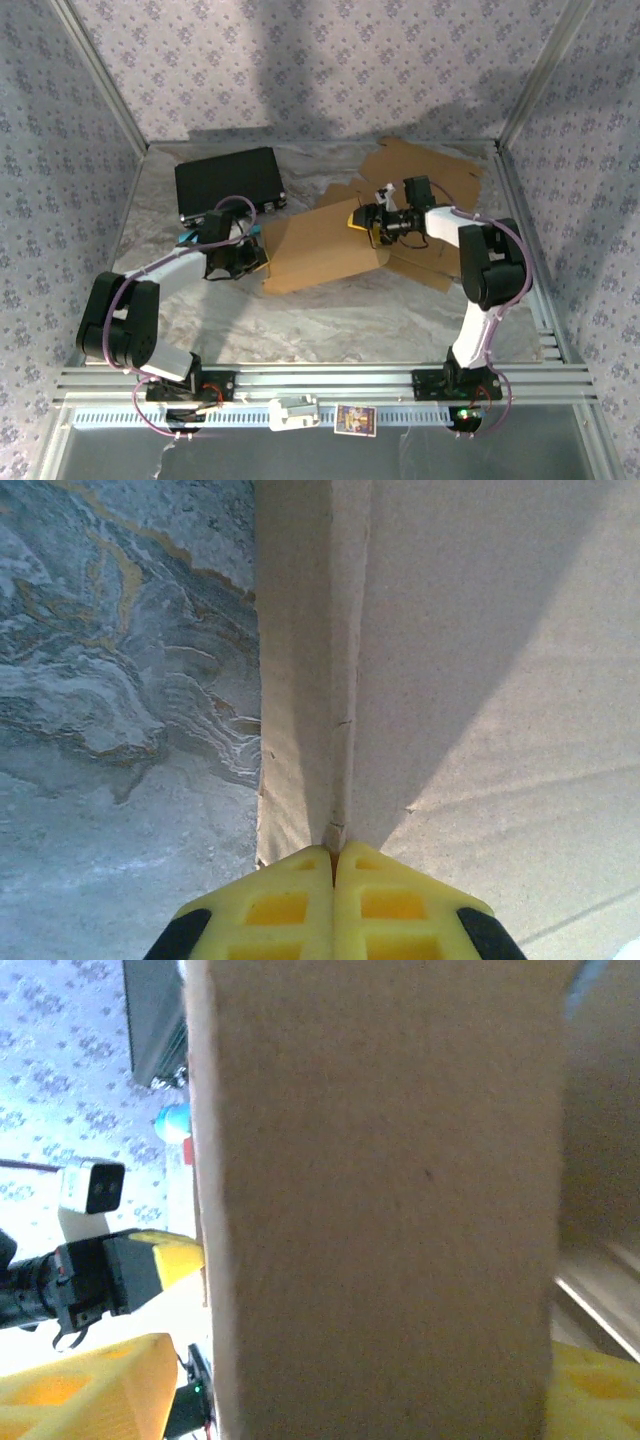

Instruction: Fold the paper box

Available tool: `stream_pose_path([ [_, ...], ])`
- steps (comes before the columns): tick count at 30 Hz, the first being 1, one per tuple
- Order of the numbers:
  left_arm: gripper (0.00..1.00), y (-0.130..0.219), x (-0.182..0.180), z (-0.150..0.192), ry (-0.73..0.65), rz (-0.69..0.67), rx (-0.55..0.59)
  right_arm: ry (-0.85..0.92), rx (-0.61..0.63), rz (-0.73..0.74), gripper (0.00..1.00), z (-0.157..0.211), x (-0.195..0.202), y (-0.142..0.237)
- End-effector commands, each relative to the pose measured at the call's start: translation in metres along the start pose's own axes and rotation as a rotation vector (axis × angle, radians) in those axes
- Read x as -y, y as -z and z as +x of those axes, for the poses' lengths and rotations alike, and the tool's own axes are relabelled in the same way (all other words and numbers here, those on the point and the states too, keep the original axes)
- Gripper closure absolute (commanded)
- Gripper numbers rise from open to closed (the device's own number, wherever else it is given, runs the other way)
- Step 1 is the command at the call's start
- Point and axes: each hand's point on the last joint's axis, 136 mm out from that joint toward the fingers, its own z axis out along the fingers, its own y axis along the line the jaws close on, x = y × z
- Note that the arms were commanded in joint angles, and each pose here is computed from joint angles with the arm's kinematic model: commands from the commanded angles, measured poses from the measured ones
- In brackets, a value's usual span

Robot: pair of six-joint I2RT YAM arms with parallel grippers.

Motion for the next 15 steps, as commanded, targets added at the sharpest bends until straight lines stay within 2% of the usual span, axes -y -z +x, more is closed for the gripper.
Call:
stream_pose_path([
  [1,0.96,-0.008,-0.039,0.017,0.052,-0.129,-0.053,0.0,-0.074,-0.095,0.24,0.009,-0.019,-0.011],
  [4,0.96,-0.007,-0.038,0.015,0.058,-0.124,-0.045,-0.009,-0.081,-0.126,0.29,0.009,-0.028,-0.014],
  [7,0.92,-0.002,-0.028,0.009,0.059,-0.103,-0.02,-0.037,-0.077,-0.132,0.32,0.008,-0.033,-0.012],
  [15,0.62,0.044,0.024,-0.032,0.055,-0.009,0.139,-0.229,-0.085,-0.111,0.38,0.009,-0.03,0.002],
])
